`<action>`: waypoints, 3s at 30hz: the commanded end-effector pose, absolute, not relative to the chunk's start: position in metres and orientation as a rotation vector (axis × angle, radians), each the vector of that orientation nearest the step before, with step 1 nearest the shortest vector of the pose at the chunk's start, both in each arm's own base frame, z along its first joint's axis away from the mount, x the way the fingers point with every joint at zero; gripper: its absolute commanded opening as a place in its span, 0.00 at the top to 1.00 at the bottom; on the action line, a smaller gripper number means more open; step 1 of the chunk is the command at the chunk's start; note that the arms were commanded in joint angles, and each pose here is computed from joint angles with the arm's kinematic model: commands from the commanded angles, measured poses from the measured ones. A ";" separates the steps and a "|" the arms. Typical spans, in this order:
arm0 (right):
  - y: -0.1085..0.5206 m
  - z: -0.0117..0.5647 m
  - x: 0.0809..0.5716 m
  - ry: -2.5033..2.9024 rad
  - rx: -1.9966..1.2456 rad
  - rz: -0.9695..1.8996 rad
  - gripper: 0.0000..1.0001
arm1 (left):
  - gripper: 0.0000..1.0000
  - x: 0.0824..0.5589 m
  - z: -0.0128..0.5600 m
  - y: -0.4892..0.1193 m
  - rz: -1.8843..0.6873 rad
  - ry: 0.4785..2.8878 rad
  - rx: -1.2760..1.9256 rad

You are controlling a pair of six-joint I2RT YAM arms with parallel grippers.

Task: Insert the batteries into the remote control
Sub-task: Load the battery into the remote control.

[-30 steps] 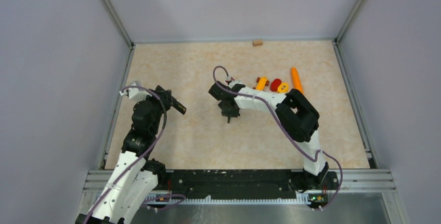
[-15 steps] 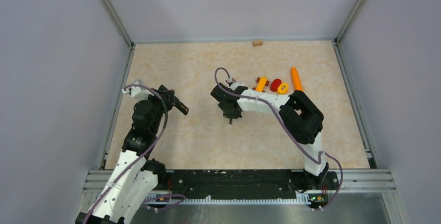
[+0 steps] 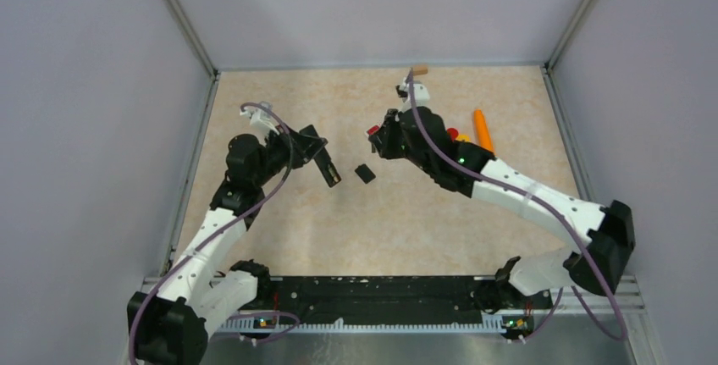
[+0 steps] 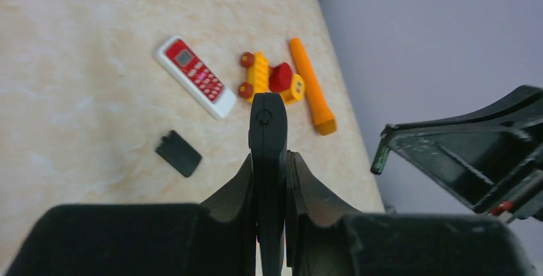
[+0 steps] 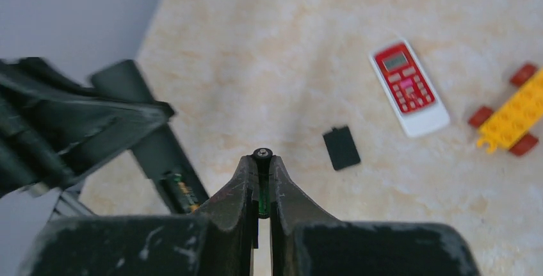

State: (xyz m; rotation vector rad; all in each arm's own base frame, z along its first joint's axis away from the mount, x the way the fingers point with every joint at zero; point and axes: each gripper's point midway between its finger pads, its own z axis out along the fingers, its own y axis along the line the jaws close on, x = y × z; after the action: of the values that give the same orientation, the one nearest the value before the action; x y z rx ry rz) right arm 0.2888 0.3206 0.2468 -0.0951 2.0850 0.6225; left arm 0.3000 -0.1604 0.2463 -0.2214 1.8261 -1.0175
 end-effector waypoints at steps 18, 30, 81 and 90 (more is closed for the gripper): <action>0.377 0.385 0.211 1.542 -0.501 1.057 1.00 | 1.00 0.270 0.354 -0.205 -1.629 1.527 -0.141; 0.382 0.366 0.210 1.585 -0.548 0.963 1.00 | 1.00 0.269 0.362 -0.207 -1.683 1.525 -0.150; 0.352 0.342 0.240 1.916 0.047 1.117 0.05 | 1.00 0.274 0.356 -0.203 -1.596 1.515 -0.135; 0.361 0.348 0.235 1.917 0.156 1.436 0.04 | 1.00 0.279 0.353 -0.201 -1.558 1.507 -0.124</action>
State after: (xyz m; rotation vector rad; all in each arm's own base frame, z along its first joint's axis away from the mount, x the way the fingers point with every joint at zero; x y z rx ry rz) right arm 0.2504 0.3510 0.3042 0.1031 1.9935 1.1483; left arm 0.2808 -0.2051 0.3341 -0.1840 1.5944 -1.5951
